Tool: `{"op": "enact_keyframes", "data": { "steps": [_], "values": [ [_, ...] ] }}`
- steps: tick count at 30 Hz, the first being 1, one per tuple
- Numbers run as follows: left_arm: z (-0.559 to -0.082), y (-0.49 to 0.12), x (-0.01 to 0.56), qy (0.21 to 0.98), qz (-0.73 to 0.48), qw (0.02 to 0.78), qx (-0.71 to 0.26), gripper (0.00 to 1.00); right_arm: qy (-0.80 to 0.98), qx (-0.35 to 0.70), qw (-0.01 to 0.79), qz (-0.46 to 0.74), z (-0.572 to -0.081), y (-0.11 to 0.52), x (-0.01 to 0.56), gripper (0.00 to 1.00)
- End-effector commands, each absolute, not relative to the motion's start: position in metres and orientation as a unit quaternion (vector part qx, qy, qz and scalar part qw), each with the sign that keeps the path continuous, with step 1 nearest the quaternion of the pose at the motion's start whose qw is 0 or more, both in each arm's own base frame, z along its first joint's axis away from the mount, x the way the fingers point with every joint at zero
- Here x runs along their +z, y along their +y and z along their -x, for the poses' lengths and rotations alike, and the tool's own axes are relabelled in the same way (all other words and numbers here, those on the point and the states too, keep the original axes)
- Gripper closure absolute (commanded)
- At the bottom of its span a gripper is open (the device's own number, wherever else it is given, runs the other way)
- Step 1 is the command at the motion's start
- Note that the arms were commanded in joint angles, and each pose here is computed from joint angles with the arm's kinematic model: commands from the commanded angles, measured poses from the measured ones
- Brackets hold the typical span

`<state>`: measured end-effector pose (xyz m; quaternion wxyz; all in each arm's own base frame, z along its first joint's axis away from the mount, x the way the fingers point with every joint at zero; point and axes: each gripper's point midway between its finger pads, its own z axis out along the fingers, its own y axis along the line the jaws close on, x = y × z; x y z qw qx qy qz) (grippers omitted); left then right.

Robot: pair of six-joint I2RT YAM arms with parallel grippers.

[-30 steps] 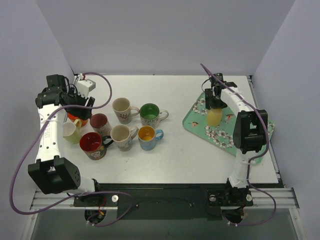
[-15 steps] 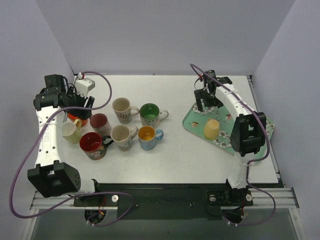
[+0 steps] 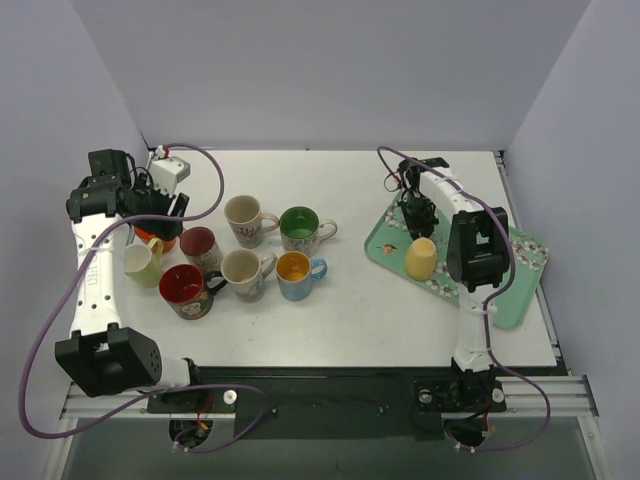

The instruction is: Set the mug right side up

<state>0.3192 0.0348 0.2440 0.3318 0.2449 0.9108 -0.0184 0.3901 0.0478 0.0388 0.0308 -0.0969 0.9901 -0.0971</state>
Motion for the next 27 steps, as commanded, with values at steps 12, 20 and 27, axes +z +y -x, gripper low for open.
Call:
{"op": "enact_keyframes", "data": {
  "steps": [12,20,27],
  "values": [
    [-0.304,-0.025,0.277,0.872,-0.297,0.368,-0.129,0.28,0.954,-0.005,0.282,0.107,-0.391,0.075,0.152,1.0],
    [-0.28,-0.142,0.318,0.774,-0.402,0.385,-0.302,0.26,0.88,0.063,0.457,0.116,-0.389,0.097,0.208,1.0],
    [-0.258,-0.23,0.355,0.687,-0.443,0.372,-0.44,0.19,0.795,0.23,0.537,0.163,-0.34,0.164,0.303,1.0]
  ]
}}
